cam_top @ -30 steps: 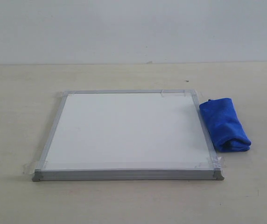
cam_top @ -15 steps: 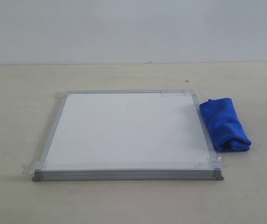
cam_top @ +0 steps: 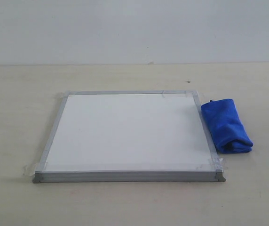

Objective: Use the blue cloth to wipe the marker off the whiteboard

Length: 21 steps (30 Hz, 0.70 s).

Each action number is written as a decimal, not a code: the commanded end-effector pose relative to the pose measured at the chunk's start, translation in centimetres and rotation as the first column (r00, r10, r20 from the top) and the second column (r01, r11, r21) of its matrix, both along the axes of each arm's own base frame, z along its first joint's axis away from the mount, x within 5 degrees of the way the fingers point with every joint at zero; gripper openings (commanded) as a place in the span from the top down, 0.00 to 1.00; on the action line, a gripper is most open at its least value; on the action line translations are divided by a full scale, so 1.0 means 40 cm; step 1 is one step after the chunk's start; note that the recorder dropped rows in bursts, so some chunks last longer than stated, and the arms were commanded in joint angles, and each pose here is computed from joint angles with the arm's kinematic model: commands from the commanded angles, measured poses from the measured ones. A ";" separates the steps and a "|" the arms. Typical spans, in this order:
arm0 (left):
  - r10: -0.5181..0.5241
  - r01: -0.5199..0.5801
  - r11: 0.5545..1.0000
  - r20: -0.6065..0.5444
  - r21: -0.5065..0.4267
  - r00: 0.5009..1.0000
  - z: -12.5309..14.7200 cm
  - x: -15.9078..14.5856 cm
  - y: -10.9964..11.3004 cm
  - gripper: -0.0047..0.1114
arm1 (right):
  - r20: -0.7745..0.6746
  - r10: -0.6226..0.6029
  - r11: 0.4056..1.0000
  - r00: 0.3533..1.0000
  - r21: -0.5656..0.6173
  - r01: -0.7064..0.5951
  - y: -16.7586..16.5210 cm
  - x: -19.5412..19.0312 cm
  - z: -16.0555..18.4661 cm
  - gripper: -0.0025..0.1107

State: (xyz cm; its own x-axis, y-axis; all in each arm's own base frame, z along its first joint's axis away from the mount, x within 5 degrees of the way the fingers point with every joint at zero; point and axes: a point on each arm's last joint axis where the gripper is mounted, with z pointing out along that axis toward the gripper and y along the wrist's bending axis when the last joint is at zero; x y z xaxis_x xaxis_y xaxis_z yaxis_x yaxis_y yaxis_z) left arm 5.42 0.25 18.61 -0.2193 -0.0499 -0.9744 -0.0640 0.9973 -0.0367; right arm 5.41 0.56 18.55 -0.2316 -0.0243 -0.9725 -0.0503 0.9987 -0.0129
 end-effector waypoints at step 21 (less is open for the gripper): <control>0.002 -0.002 1.000 0.009 0.004 1.000 -0.001 0.000 0.000 0.92 | -0.013 -0.075 0.997 0.997 0.014 0.075 -0.016 -0.001 -0.006 0.98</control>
